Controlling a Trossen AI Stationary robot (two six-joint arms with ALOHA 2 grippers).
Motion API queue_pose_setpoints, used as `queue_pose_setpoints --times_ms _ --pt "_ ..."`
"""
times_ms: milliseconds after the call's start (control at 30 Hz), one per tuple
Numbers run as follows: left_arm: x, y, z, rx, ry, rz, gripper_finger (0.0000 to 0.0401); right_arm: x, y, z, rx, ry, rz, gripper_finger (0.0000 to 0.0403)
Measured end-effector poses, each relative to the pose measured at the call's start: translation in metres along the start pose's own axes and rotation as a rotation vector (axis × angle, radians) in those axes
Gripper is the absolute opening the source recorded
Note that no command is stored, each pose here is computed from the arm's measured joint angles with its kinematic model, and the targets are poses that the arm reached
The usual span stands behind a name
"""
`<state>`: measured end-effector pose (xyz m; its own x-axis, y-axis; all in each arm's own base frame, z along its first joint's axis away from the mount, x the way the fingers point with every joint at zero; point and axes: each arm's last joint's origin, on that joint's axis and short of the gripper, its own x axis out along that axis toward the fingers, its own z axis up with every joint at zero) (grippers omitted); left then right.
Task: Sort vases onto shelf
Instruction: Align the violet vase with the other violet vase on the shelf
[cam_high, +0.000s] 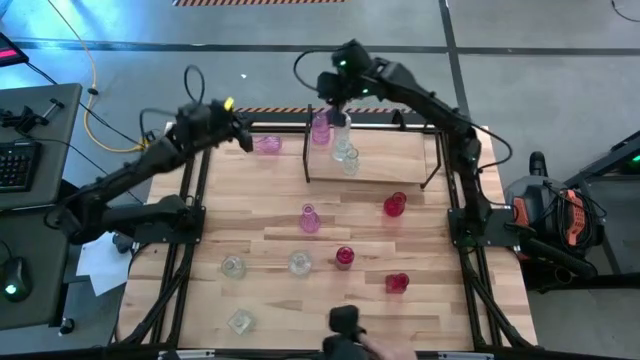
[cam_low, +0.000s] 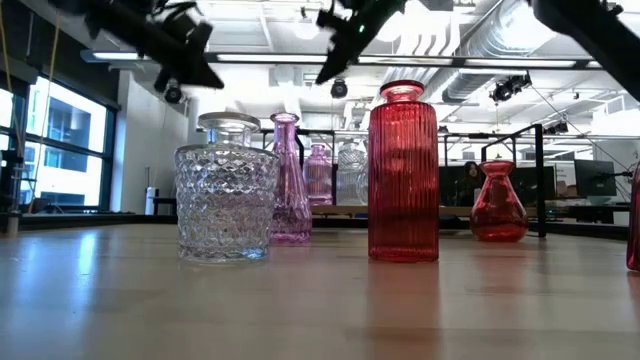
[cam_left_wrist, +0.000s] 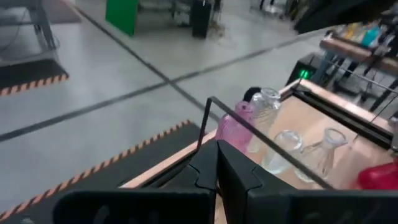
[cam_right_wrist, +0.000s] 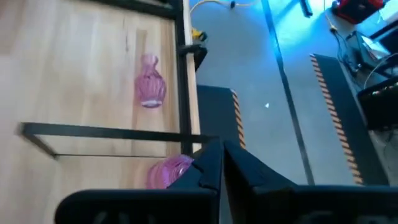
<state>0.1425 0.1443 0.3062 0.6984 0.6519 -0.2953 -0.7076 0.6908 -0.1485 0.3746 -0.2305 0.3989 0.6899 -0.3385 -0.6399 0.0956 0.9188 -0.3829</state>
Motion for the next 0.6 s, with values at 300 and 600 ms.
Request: queue_pose_setpoints --times_ms 300,600 --pt "0.004 0.009 0.076 0.086 0.156 0.080 0.0000 -0.094 0.010 0.010 0.293 -0.103 0.097 0.0000" --pt "0.037 0.014 0.084 0.116 0.319 0.079 0.0030 -0.155 0.038 0.002 0.333 -0.007 0.168 0.0000"
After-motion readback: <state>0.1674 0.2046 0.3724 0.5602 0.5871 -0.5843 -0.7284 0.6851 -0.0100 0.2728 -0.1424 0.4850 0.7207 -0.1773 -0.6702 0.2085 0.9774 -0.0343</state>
